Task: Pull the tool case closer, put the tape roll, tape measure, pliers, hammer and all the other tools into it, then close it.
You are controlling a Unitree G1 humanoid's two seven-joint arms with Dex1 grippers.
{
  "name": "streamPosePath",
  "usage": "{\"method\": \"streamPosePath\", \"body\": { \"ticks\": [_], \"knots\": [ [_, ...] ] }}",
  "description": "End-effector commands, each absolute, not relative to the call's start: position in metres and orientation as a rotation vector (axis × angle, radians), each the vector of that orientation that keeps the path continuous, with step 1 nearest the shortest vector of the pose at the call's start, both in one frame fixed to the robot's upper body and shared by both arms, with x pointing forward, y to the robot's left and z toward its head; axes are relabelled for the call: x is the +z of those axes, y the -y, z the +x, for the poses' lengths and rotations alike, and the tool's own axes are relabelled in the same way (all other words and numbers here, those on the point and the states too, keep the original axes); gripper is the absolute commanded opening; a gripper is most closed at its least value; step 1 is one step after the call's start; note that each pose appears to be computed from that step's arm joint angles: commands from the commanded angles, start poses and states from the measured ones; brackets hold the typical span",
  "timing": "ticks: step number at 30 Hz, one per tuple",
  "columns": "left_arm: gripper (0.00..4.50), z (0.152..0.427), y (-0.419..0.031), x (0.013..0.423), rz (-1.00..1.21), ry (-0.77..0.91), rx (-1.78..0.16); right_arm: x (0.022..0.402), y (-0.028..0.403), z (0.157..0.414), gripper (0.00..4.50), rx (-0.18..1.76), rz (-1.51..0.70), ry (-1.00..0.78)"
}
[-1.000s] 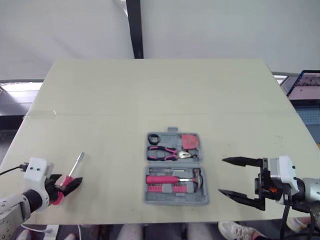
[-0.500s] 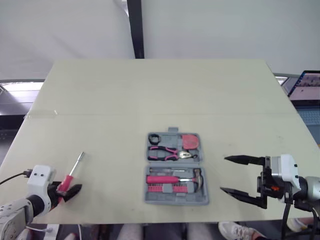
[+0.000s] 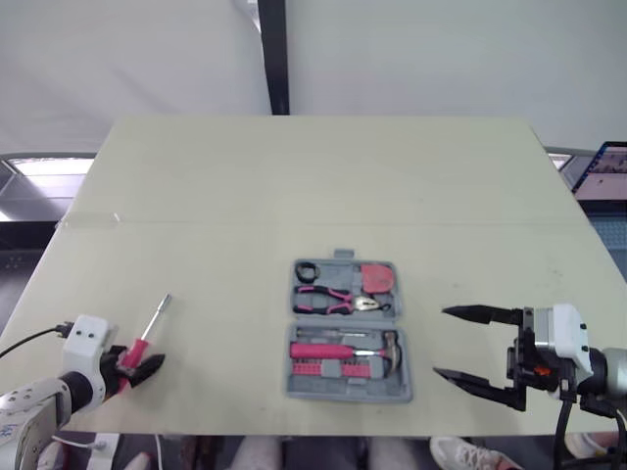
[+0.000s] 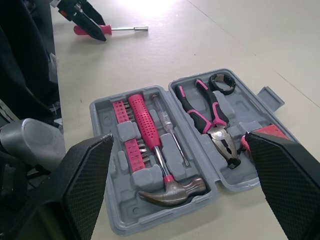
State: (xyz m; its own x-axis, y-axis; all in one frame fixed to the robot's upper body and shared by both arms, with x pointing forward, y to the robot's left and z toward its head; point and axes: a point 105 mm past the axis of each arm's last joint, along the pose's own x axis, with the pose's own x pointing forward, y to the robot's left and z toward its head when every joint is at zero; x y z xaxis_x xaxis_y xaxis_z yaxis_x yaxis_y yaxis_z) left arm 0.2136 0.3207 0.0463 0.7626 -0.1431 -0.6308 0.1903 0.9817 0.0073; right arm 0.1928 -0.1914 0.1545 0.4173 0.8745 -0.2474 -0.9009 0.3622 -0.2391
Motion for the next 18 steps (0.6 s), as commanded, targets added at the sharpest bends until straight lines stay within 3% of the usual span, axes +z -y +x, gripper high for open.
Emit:
{"method": "streamPosePath", "body": {
  "ticks": [1,3,6,12,18],
  "knots": [
    [4.5,0.216,-0.32,0.046,0.088,-0.676,-0.193,0.164,0.19,0.191,4.46,1.143,-0.392,-0.051],
    [4.5,0.215,-0.319,0.045,0.083,-0.676,-0.195,0.164,0.191,0.191,4.46,1.144,-0.391,-0.051],
    [3.74,0.214,-0.32,0.044,0.077,-0.678,-0.194,0.164,0.191,0.192,4.5,1.144,-0.39,-0.053],
    [0.58,0.214,-0.322,0.043,0.084,-0.68,-0.196,0.163,0.193,0.192,4.5,1.141,-0.386,-0.062],
    [0.55,0.215,-0.305,0.064,0.23,-0.645,-0.36,0.16,0.2,0.189,4.5,1.114,-0.36,-0.076]
  ]
}}
